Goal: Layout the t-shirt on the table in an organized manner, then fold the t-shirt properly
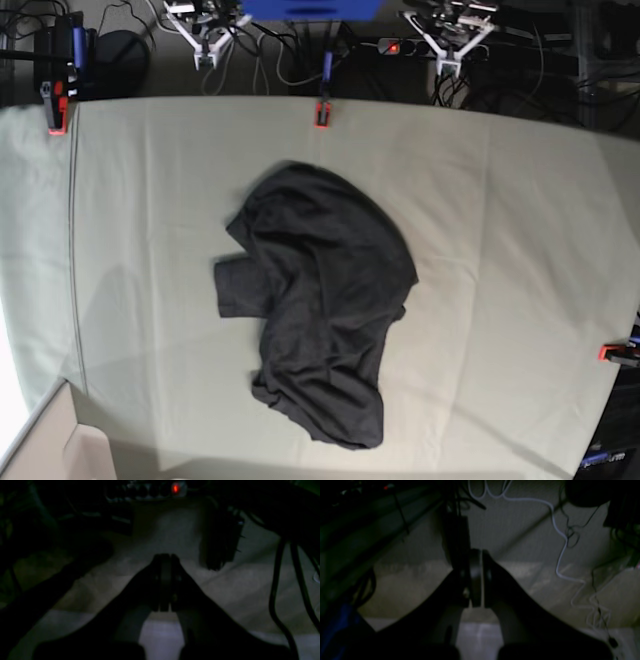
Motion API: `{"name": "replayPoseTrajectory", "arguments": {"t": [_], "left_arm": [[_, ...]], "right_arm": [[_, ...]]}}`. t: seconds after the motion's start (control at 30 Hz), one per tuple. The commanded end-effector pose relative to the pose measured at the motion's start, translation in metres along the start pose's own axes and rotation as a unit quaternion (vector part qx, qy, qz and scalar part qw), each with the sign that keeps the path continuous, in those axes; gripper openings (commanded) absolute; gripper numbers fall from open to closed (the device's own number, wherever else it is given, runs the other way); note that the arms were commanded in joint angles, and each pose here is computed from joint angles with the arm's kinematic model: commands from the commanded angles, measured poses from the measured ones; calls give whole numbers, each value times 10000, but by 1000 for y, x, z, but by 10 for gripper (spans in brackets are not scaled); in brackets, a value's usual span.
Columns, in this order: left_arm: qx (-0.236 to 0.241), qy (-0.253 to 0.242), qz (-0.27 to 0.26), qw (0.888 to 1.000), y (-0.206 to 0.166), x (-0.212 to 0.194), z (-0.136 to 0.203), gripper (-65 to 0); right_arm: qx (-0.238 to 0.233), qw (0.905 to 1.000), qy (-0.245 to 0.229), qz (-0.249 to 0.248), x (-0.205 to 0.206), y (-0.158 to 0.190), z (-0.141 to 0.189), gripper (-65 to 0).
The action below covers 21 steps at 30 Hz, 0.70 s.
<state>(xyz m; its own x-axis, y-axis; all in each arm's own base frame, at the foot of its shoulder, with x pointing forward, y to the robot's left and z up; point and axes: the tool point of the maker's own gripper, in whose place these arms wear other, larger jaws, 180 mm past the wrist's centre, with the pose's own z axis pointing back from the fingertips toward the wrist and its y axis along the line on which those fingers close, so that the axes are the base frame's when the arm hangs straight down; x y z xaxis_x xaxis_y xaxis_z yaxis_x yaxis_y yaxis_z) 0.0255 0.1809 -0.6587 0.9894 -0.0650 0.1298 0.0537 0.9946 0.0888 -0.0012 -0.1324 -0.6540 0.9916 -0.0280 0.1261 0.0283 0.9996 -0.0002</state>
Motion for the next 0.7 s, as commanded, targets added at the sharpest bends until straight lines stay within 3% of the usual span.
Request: {"name": "replayPoseTrajectory", "arguments": {"t": [0.0,0.27,0.5,0.67], "left_arm": [[26,-127,5,9999,5,2,2,-650],[-64,-949,-138,9954,0,3,35,-650],[-131,-1791,-315,9832,2,21,87,-650],[-215,-2361,-388,9707,-3,42,126,-650]], "right_arm": [[-174,9998,-66,4,-4,-9,4,-650],[-339,9925,-1159,208,16,-31,58,-650],[-387,9800,-1913,394,43,-38,108,-650],[-386,9661,-2498,525,71,-38,148,-650]]}}
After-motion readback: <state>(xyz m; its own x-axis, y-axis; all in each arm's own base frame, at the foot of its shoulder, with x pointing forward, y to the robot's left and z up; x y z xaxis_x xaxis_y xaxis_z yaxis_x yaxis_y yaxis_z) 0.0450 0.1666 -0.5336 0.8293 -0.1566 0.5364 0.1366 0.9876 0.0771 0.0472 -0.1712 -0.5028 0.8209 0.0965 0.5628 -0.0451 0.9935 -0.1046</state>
